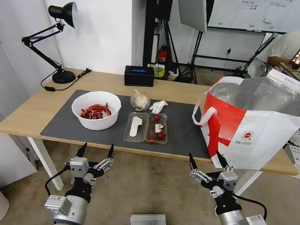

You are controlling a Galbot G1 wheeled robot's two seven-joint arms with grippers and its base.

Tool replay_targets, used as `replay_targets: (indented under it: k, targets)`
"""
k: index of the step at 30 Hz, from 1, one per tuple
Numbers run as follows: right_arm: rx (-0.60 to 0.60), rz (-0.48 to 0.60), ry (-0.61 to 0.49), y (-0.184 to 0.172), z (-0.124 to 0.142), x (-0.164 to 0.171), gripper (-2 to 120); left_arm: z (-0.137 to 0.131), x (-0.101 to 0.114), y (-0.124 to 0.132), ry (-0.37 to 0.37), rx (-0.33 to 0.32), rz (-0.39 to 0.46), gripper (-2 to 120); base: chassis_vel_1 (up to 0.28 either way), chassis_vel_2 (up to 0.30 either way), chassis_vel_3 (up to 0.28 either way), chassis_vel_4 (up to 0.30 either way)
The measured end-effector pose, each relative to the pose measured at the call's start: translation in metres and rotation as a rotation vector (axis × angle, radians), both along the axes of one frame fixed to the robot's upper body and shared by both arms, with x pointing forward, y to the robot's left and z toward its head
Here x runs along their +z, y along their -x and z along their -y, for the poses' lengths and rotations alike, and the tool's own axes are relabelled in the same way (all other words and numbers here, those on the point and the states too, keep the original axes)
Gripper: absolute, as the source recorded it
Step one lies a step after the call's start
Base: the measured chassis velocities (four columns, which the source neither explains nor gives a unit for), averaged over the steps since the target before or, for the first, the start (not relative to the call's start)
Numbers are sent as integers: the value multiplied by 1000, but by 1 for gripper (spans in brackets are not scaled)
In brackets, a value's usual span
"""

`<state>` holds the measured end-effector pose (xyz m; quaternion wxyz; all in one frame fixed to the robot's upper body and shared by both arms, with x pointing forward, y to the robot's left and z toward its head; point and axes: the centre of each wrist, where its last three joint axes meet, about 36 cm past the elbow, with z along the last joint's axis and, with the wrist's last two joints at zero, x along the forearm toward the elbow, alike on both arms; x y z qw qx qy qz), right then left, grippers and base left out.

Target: Pick up the trash from the table and place it into the takeout bag.

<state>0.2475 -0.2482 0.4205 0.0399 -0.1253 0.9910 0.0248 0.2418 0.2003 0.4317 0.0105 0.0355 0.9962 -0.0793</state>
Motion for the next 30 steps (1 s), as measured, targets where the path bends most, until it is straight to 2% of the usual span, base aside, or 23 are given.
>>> replay_targets:
  k: [7, 9, 10, 12, 13, 15, 16, 17, 19, 20, 21, 22, 25, 26, 30]
  targets:
    - [-19, -44, 34, -2, 2, 0, 100, 8, -2, 0, 45, -28, -55, 100, 0, 0, 0, 0]
    - [-25, -63, 56, -2, 3, 3, 100, 14, 8, -2, 139, -64, -122, 100, 0, 0, 0, 0]
    - [-25, -63, 56, -2, 3, 3, 100, 14, 8, -2, 139, -64, -122, 100, 0, 0, 0, 0]
    - [-22, -62, 59, -2, 3, 5, 100, 20, 24, -4, 275, -94, -197, 100, 0, 0, 0, 0]
    - [-22, -62, 59, -2, 3, 5, 100, 20, 24, -4, 275, -94, -197, 100, 0, 0, 0, 0]
    - [-20, -61, 60, -2, 3, 6, 100, 24, 38, -8, 418, -124, -268, 100, 0, 0, 0, 0]
    - [-20, -61, 60, -2, 3, 6, 100, 24, 38, -8, 418, -124, -268, 100, 0, 0, 0, 0]
    - [-20, -62, 61, -2, 3, 6, 100, 25, 45, -10, 495, -147, -302, 100, 0, 0, 0, 0]
    - [-19, -64, 63, -1, 3, 6, 100, 27, 52, -13, 595, -183, -336, 100, 0, 0, 0, 0]
    - [-19, -64, 63, -1, 3, 6, 100, 27, 52, -13, 595, -183, -336, 100, 0, 0, 0, 0]
    - [-18, -65, 63, 0, 2, 7, 100, 31, 57, -16, 701, -215, -378, 100, 0, 0, 0, 0]
    - [-18, -65, 63, 0, 2, 7, 100, 31, 57, -16, 701, -215, -378, 100, 0, 0, 0, 0]
    - [-14, -65, 63, 0, 1, 7, 100, 38, 57, -21, 804, -232, -423, 100, 0, 0, 0, 0]
    - [-14, -65, 63, 0, 1, 7, 100, 38, 57, -21, 804, -232, -423, 100, 0, 0, 0, 0]
    - [-6, -68, 62, 1, -2, 7, 100, 50, 50, -28, 868, -193, -438, 100, 0, 0, 0, 0]
